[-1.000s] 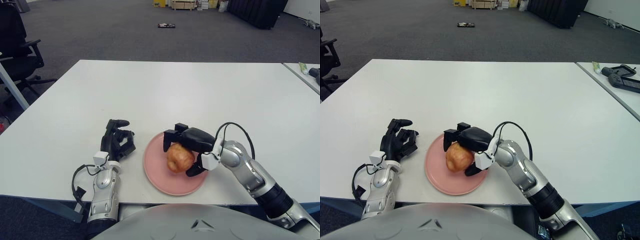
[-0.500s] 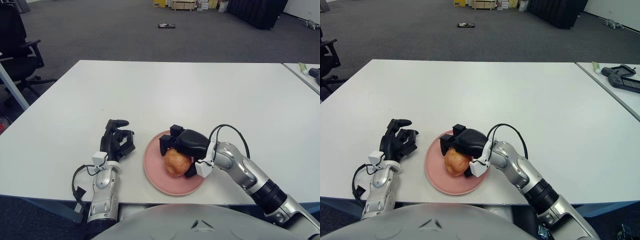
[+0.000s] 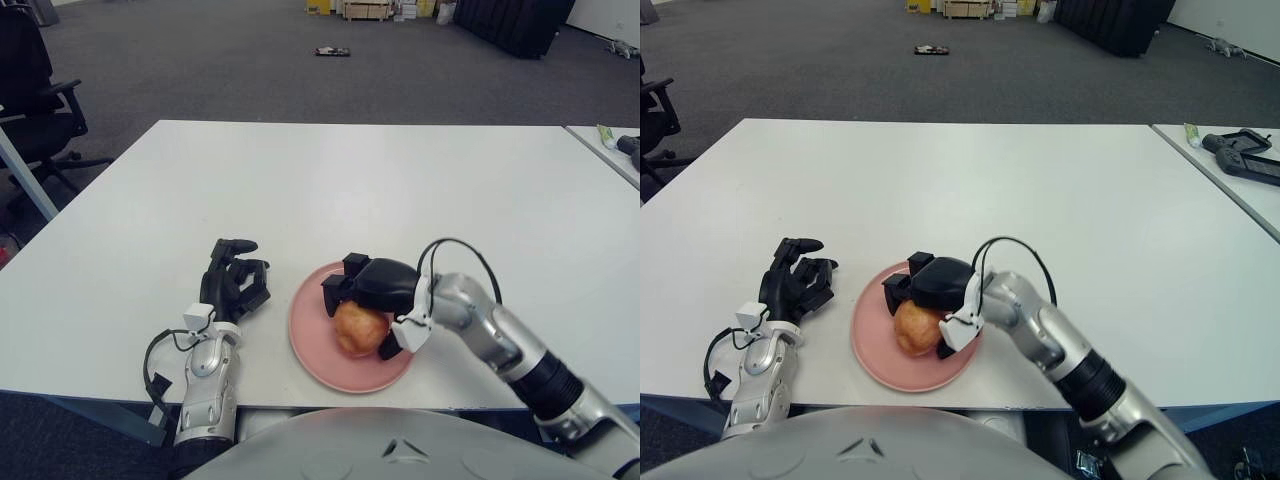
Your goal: Put the apple into the plate.
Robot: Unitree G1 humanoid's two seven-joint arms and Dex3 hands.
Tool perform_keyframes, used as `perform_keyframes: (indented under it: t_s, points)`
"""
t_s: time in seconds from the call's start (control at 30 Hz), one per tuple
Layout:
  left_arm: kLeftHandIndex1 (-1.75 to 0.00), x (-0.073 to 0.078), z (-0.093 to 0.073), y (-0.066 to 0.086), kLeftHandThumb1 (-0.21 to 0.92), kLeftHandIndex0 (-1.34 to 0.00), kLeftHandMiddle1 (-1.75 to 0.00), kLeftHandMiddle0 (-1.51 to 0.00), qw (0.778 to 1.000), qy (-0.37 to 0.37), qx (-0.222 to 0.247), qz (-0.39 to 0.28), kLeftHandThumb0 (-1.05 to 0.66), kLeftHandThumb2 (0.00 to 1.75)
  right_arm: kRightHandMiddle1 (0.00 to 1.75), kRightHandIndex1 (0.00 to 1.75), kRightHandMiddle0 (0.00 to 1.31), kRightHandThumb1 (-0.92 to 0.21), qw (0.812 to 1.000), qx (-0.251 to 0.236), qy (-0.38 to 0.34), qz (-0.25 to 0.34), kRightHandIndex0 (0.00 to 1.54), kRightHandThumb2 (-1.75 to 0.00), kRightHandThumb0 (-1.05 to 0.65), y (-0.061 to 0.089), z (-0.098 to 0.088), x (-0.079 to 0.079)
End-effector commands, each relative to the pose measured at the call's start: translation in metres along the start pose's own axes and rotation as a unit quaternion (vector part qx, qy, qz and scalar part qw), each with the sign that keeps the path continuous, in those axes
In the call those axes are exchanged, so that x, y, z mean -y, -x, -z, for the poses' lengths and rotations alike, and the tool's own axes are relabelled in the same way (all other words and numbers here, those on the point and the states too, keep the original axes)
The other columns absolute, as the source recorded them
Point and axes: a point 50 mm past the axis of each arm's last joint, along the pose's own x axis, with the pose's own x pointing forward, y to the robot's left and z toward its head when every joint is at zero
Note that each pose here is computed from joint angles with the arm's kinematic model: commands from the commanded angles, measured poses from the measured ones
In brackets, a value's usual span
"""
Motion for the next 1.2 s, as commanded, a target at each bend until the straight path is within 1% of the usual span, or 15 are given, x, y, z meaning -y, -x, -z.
perform_keyframes:
  t_s: [0.0,0.03,0.13,0.27,0.37,0.5,0.63,0.83,0.97,1.03,1.1,1.17]
  points:
    - [-1.75,-0.001,0.006,0.001,0.54,-0.32,-1.57,-0.47,1.0,0.0,-0.02,-0.002,0.0,1.0,0.28,0.14,0.01,-0.52,1.0,0.012,0.003,-0.007,0.01,-0.76,-0.82,0.007,0.0,0.002]
    - [-1.75,-0.001,0.006,0.001,0.54,-0.32,-1.57,-0.48,1.0,-0.001,-0.019,-0.001,0.0,1.0,0.18,0.09,0.0,-0.54,1.0,0.015,0.001,-0.007,0.01,-0.71,-0.86,0.008,0.0,0.002]
    - [-1.75,-0.001,0.006,0.001,0.54,-0.31,-1.58,-0.48,1.0,-0.003,-0.02,-0.001,0.0,1.01,0.06,0.03,0.0,-0.57,1.0,0.018,-0.003,-0.007,0.0,-0.63,-0.92,0.01,0.0,0.004]
    - [-1.75,-0.001,0.007,0.001,0.54,-0.3,-1.61,-0.47,1.0,-0.008,-0.023,0.0,0.0,1.02,0.01,0.01,0.0,-0.61,1.0,0.03,-0.007,-0.007,0.0,-0.52,-0.97,0.017,0.001,0.013]
    - [-1.75,-0.002,0.007,0.001,0.54,-0.3,-1.59,-0.48,1.0,-0.006,-0.024,0.001,0.0,1.02,0.0,0.0,0.0,-0.64,0.999,0.04,-0.013,-0.006,0.0,-0.45,-1.01,0.022,0.002,0.022]
    - [-1.75,-0.002,0.007,0.001,0.54,-0.3,-1.58,-0.49,1.0,-0.005,-0.024,0.001,0.0,1.01,0.0,0.0,0.0,-0.68,0.998,0.05,-0.022,-0.007,0.0,-0.4,-1.04,0.025,0.002,0.025]
    - [-1.75,-0.002,0.007,0.002,0.54,-0.3,-1.59,-0.49,1.0,-0.008,-0.021,0.0,0.0,1.02,0.0,0.0,0.0,-0.68,0.998,0.056,-0.032,0.004,0.0,-0.38,-1.04,0.029,0.003,0.028]
    - [-1.75,-0.003,0.006,0.002,0.54,-0.29,-1.57,-0.5,1.0,-0.011,-0.021,-0.003,0.0,1.01,0.0,0.0,0.0,-0.69,0.993,0.064,-0.076,0.063,0.0,-0.36,-1.01,0.047,0.008,0.038]
    - [-1.75,-0.003,0.006,0.003,0.54,-0.28,-1.6,-0.5,1.0,-0.005,-0.02,-0.003,0.0,1.02,0.0,0.0,0.0,-0.68,0.986,0.063,-0.113,0.105,0.0,-0.36,-0.99,0.068,0.015,0.05]
    - [-1.75,-0.002,0.006,0.003,0.53,-0.27,-1.63,-0.49,1.0,-0.007,-0.019,-0.001,-0.01,1.03,0.0,0.0,0.0,-0.68,0.975,0.061,-0.156,0.148,0.0,-0.35,-0.99,0.079,0.02,0.054]
    - [-1.75,-0.002,0.006,0.003,0.53,-0.27,-1.67,-0.46,1.0,-0.008,-0.018,-0.001,-0.01,1.05,0.0,0.0,0.0,-0.68,0.965,0.062,-0.186,0.173,0.0,-0.35,-0.99,0.084,0.022,0.054]
    - [-1.75,-0.002,0.005,0.004,0.53,-0.28,-1.7,-0.45,1.0,-0.01,-0.019,0.0,-0.01,1.07,0.0,0.0,0.0,-0.68,0.948,0.062,-0.23,0.213,0.0,-0.35,-0.99,0.091,0.025,0.048]
